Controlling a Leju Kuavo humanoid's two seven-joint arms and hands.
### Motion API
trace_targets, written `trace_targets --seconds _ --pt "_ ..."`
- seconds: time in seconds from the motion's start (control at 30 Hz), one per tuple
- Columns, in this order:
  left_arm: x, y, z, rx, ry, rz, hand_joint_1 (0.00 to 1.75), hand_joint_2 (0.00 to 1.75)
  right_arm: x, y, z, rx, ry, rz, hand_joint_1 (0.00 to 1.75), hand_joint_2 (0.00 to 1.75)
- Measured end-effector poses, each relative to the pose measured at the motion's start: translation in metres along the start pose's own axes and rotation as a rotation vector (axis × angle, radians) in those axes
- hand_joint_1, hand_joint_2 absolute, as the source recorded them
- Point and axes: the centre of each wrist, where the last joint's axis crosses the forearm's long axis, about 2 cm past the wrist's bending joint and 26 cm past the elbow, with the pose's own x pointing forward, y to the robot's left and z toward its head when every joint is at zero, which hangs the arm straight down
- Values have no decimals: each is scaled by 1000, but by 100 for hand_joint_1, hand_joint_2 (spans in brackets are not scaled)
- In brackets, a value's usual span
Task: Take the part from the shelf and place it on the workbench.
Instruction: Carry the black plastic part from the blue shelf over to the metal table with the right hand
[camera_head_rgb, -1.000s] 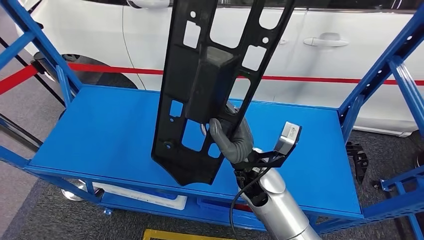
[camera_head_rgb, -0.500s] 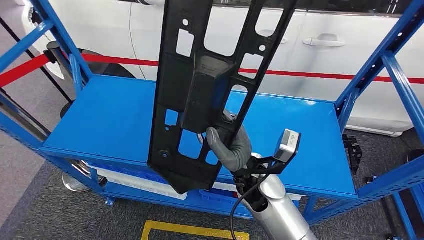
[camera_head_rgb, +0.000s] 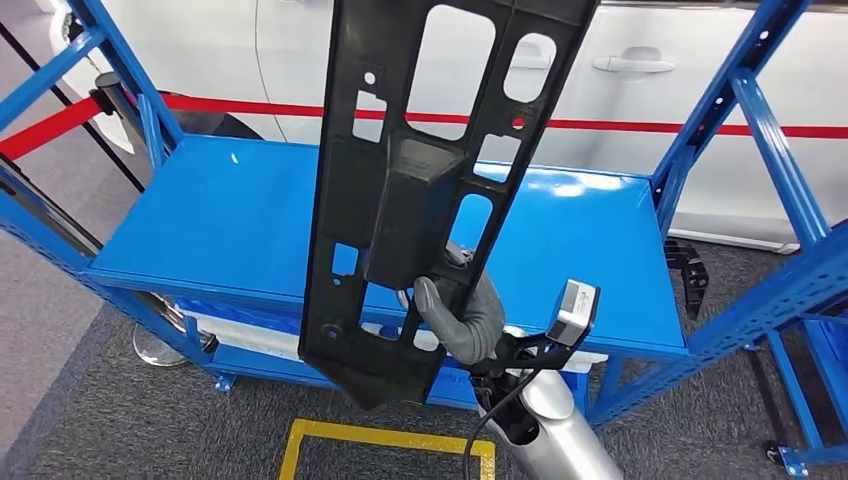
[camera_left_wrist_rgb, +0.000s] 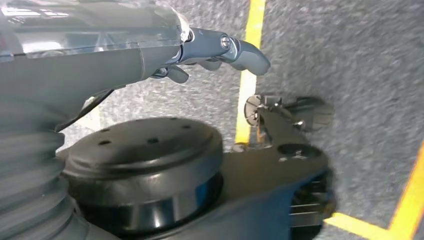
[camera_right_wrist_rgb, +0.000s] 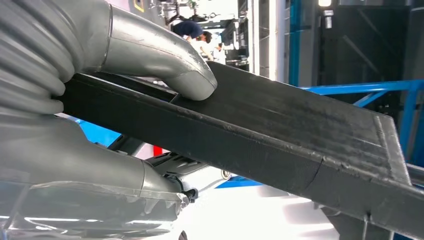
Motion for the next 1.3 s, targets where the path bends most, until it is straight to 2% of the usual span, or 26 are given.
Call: trace_targets --seconds 0.4,0.73,1.3 --pt "4 0 0 -4 -15 -8 0 175 1 1 6 -4 0 14 175 175" --pt "3 -1 0 -18 -20 -31 0 175 4 -2 29 -56 6 49 175 175" --pt "3 -1 0 -23 -14 -41 0 175 13 -6 27 -71 -5 74 175 175"
